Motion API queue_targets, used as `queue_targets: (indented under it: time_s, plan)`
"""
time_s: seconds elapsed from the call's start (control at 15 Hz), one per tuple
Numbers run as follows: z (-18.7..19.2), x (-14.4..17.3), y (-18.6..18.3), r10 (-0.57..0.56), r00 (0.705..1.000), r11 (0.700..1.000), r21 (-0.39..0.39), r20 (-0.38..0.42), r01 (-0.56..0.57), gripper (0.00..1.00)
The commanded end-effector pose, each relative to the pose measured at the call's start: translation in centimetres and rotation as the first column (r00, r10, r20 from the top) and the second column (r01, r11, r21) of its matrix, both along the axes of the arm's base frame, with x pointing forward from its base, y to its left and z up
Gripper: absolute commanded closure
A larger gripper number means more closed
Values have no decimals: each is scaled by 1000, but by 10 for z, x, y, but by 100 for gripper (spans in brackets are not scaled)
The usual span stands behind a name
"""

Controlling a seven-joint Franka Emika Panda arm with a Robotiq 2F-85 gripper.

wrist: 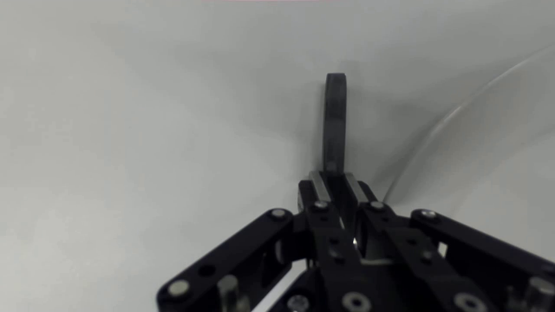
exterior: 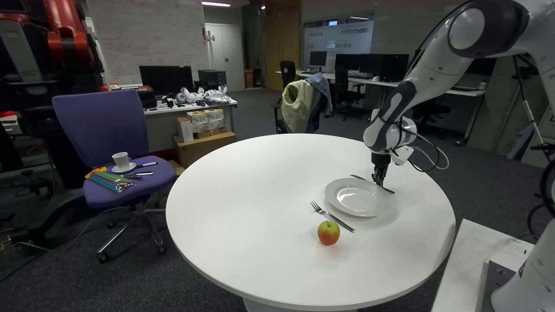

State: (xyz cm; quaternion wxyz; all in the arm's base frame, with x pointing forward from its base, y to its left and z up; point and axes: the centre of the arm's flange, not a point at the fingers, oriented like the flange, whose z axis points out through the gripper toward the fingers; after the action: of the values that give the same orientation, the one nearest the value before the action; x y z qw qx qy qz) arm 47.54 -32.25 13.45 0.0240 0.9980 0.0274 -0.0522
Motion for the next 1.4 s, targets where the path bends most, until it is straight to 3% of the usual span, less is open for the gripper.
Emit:
queue_targets:
  time_s: [0.0, 1.33]
  plan:
    - [4, 7, -3, 32, 999, 999, -3, 32, -32, 97]
    - [5, 10, 2, 40, 998, 999, -2, 41, -40, 97]
